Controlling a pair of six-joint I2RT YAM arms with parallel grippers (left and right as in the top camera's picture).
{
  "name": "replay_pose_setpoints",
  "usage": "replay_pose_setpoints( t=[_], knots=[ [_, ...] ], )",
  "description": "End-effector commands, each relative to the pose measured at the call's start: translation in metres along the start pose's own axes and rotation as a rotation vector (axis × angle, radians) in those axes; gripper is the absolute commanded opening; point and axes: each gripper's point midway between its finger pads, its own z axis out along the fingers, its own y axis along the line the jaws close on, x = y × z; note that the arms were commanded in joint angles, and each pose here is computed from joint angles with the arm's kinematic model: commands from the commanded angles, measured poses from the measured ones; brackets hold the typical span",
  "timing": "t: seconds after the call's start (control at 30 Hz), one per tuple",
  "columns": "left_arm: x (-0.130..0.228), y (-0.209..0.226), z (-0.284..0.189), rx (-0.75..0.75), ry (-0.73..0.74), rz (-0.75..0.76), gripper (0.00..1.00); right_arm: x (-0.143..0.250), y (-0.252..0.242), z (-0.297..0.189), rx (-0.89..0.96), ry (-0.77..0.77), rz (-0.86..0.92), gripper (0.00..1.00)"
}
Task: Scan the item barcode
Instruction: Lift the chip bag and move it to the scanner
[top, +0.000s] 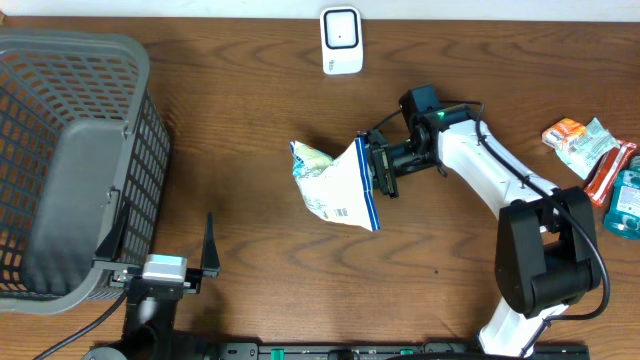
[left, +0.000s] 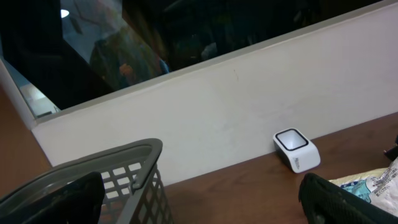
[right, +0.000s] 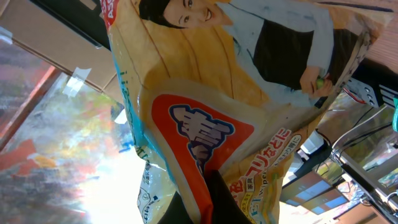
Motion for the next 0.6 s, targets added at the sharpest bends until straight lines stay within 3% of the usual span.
replay_pose_setpoints(
  t=[0.0, 0.13, 0.37, 0.57],
  knots=[
    [-0.001, 0.002, -0.001, -0.012, -0.005, 0.012, 1.00, 0.013, 0.015, -0.002, -0.043, 0.028, -0.271, 0.01],
    [-0.001, 0.002, -0.001, -0.012, -0.005, 0.012, 1.00, 0.006, 0.015, 0.000, -0.017, 0.002, -0.744, 0.02],
    [-0.001, 0.002, -0.001, -0.012, -0.005, 0.012, 1.00, -0.064, -0.019, -0.018, 0.384, -0.265, -0.917, 0.01],
    [-0.001, 0.002, -0.001, -0.011, -0.005, 0.012, 1.00, -0.090, 0.049, -0.023, 0.309, -0.426, -1.232, 0.01]
  ],
)
